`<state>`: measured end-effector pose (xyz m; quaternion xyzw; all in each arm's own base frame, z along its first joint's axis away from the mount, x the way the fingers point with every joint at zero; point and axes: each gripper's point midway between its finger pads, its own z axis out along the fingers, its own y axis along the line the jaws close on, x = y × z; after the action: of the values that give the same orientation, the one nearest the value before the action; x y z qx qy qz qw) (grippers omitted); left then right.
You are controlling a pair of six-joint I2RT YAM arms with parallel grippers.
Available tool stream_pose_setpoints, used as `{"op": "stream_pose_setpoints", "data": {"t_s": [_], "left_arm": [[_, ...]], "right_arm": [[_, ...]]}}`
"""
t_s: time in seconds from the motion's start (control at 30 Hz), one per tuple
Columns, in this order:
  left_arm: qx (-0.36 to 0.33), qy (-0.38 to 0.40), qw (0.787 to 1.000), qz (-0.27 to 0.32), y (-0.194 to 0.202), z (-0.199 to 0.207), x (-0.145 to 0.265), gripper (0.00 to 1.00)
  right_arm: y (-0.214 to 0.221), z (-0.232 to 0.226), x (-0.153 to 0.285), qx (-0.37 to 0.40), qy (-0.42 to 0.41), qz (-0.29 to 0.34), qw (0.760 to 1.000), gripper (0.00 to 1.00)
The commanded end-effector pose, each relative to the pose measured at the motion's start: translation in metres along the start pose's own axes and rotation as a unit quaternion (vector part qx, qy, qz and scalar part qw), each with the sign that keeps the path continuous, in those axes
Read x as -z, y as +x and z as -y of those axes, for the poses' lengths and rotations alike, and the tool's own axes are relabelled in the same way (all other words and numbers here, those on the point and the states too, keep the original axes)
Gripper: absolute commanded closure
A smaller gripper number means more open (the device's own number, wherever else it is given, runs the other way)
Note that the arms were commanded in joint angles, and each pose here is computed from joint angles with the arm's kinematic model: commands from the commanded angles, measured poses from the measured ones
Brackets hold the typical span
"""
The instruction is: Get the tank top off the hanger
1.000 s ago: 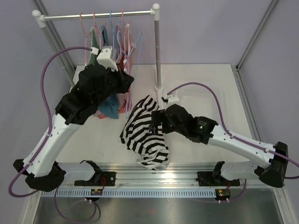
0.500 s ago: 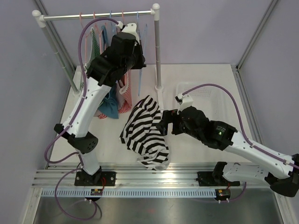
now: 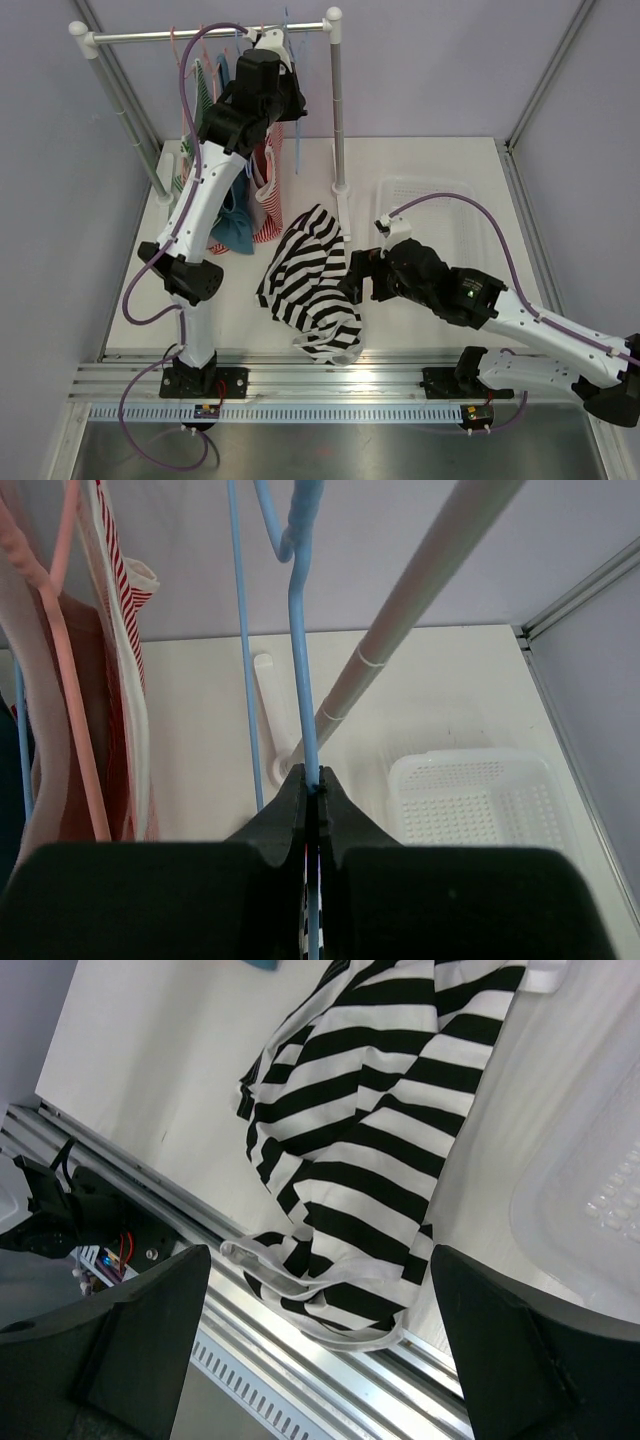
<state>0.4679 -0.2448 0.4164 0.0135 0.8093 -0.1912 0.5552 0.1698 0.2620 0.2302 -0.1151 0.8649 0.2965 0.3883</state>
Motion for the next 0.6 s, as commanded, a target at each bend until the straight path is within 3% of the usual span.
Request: {"op": "stream_pose_setpoints", "data": {"t_s": [0.0,0.27,0.47,0.57], "left_arm": [[0.016,0.055,0.997,0.058,-0.038,0.017,-0.002,1.0],[0.027,0.057,0.996,0.058,-0.035,0.015,-0.022,1.0],[0.026,0.043,0.998,0.028,-0.018,0.01,-0.023,1.0],[0.024,0.045,0.998,0.029,-0.02,0.013,-0.004,0.78]], "right_arm": [[0.0,-0.011,0.006,-0.017,-0.034,0.007,0.999,0.01],[0.004,-0.003,0.02,-0.024,-0.037,0.016,0.999,0.01],[0.004,0.0,0.024,-0.019,-0.038,0.021,0.999,0.01],[0.007,-0.002,0.019,0.0,-0.04,0.011,0.999,0.01]]}}
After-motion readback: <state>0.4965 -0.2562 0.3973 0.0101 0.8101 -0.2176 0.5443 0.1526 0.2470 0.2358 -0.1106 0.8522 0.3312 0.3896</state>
